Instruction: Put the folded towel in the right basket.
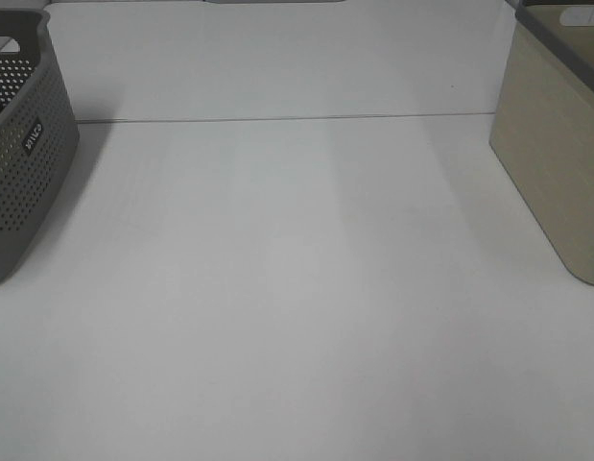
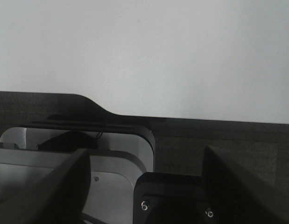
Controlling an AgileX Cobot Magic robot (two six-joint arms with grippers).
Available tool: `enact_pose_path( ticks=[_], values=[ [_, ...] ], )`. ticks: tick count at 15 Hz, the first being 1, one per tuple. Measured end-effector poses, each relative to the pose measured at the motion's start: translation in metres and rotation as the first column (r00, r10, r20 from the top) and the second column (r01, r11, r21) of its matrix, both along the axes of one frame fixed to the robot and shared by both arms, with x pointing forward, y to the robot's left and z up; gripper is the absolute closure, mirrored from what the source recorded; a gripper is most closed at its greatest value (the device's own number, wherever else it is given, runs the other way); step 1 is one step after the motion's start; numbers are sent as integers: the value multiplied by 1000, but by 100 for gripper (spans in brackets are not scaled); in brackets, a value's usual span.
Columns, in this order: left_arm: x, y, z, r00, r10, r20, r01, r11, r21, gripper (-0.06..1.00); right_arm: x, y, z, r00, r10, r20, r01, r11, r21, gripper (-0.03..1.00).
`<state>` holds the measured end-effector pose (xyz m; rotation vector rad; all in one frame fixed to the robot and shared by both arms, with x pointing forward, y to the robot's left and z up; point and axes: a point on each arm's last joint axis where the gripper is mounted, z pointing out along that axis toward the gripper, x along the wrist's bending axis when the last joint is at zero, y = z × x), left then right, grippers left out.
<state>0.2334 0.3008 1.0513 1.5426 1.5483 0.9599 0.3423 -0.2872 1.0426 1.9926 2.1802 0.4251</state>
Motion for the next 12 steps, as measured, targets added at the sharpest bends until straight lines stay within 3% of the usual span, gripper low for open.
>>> enact_pose_path(
  ticks=[3, 5, 8, 12],
  values=[
    [0, 0, 0, 1000, 0, 0, 0, 1000, 0, -3, -31, -1, -1, 983, -4, 183, 3, 1000, 5, 32],
    [0, 0, 0, 1000, 0, 0, 0, 1000, 0, -3, -49, -2, 6, 945, -8, 328, 5, 1000, 8, 32],
    [0, 0, 0, 1000, 0, 0, 0, 1000, 0, -3, -75, -3, 8, 854, -6, 520, 1, 1000, 9, 32],
    [0, 0, 0, 1000, 0, 0, 0, 1000, 0, -3, -99, -3, 11, 760, -1, 650, -6, 1000, 8, 32]
  ],
)
